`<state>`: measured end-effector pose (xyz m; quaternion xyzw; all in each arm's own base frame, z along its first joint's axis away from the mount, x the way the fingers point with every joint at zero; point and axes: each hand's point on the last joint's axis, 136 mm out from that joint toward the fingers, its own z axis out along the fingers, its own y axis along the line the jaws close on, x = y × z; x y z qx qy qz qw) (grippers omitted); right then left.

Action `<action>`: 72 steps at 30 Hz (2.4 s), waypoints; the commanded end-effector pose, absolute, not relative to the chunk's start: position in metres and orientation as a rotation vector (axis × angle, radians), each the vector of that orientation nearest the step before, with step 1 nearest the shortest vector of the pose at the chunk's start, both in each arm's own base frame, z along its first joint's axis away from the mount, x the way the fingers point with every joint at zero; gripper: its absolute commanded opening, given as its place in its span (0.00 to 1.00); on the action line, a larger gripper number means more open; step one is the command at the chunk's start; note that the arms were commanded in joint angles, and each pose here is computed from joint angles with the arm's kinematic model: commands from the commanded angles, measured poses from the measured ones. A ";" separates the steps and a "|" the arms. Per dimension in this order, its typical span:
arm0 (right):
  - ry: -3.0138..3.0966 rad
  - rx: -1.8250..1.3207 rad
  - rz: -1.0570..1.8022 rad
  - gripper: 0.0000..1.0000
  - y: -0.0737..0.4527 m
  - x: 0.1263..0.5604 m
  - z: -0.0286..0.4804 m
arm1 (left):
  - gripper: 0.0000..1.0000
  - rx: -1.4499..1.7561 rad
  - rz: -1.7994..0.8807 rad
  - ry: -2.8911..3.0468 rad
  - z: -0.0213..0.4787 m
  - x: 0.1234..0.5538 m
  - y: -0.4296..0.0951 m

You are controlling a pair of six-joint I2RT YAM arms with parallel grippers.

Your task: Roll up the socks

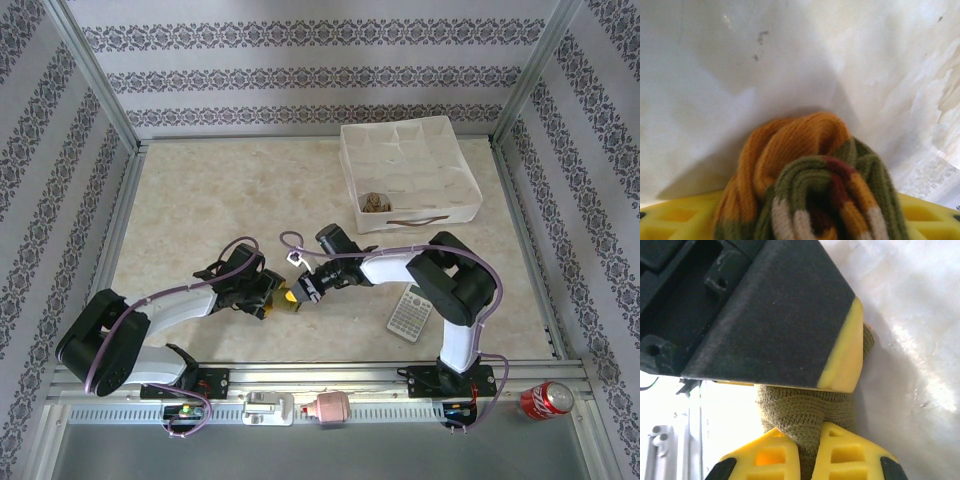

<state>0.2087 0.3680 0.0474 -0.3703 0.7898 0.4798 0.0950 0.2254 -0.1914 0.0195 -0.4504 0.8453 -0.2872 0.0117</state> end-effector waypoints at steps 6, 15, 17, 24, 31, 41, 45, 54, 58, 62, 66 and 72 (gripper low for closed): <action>2.610 -0.902 1.380 0.00 0.350 0.208 0.024 | 0.05 -1.217 -1.097 2.517 0.021 0.267 -0.218; 2.615 -0.254 0.978 0.43 0.292 0.281 0.147 | 0.00 -1.193 -1.281 2.387 0.114 0.301 -0.235; 2.609 -0.094 0.990 0.57 0.277 0.283 0.175 | 0.00 -1.213 -1.340 2.349 0.131 0.316 -0.240; 2.566 0.628 1.309 0.94 0.267 0.270 0.201 | 0.00 -1.244 -1.488 2.294 0.172 0.366 -0.263; 2.374 0.992 1.597 0.95 0.285 0.302 0.225 | 0.00 -1.268 -1.547 2.320 0.183 0.382 -0.280; 2.261 1.175 1.715 0.89 0.284 0.332 0.207 | 0.00 -1.337 -1.631 2.302 0.188 0.379 -0.285; 2.270 1.149 1.707 0.83 0.280 0.338 0.203 | 0.00 -1.345 -1.641 2.310 0.190 0.374 -0.285; 2.338 1.053 1.671 0.67 0.284 0.338 0.197 | 0.00 -1.339 -1.625 2.353 0.185 0.365 -0.283; 2.365 0.966 1.629 0.58 0.283 0.338 0.200 | 0.00 -1.325 -1.608 2.377 0.185 0.363 -0.283; 2.404 0.888 1.552 0.42 0.281 0.336 0.199 | 0.00 -1.322 -1.606 2.382 0.186 0.361 -0.283; 2.407 0.821 1.493 0.21 0.277 0.337 0.202 | 0.00 -1.315 -1.616 2.386 0.187 0.360 -0.284; 2.458 0.650 1.264 0.00 0.261 0.336 0.217 | 0.55 -1.275 -1.489 2.441 0.190 0.351 -0.275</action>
